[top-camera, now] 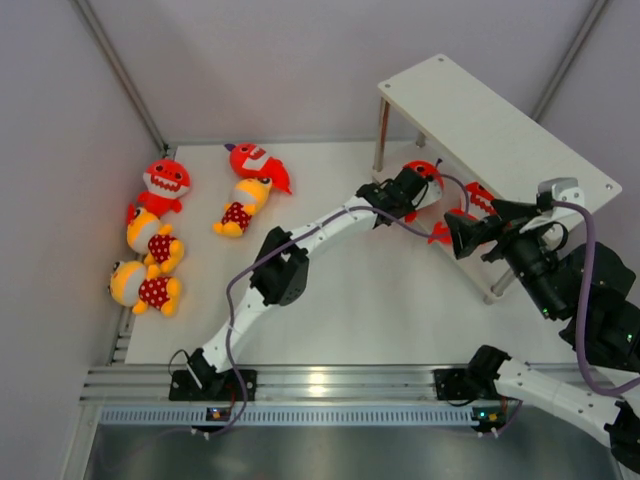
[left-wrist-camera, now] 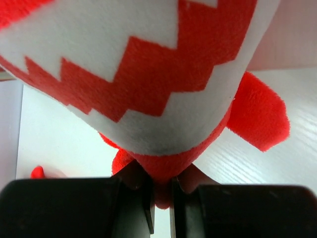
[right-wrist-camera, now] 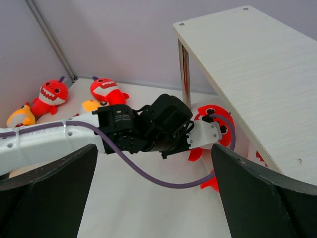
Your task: Place and organize the stuffed toys onto the shelf
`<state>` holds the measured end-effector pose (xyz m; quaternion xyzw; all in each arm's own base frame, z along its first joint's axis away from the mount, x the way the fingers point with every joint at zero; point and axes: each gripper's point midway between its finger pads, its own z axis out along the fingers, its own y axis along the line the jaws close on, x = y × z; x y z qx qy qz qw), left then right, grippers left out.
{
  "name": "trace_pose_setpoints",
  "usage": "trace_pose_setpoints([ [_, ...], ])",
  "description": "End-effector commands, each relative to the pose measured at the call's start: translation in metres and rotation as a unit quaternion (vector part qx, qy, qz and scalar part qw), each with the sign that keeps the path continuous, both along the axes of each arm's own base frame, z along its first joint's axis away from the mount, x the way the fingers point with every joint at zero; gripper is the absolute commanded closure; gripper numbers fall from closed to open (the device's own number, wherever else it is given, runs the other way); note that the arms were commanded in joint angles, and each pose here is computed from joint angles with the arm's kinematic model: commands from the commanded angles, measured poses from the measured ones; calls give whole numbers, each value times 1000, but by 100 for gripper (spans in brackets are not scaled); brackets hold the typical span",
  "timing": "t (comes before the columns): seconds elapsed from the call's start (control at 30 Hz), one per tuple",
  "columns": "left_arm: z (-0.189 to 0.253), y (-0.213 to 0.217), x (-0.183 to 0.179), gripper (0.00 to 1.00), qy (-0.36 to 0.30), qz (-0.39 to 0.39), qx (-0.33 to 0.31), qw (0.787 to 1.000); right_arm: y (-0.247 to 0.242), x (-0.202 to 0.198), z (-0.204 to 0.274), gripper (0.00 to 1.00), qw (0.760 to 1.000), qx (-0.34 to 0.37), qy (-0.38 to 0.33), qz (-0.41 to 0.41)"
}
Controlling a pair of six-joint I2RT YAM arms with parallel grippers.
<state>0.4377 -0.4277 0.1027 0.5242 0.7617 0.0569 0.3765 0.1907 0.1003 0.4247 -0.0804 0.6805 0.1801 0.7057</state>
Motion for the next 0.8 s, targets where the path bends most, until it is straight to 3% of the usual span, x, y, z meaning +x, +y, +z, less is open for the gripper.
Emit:
trace_pose_setpoints([
  [0.0, 50, -25, 27, 100, -91, 41, -77, 992, -2, -9, 7, 1, 1000, 22, 4, 13],
  [0.17, 50, -56, 14, 100, -101, -1, -94, 990, -6, -12, 6, 1, 999, 32, 8, 13],
  [0.4, 24, -90, -15, 100, -65, -60, -101, 991, -8, -14, 3, 1, 999, 30, 12, 11],
  [0.77, 25, -118, -38, 100, -63, -100, -115, 986, -7, -14, -1, 1, 1000, 20, 16, 13],
])
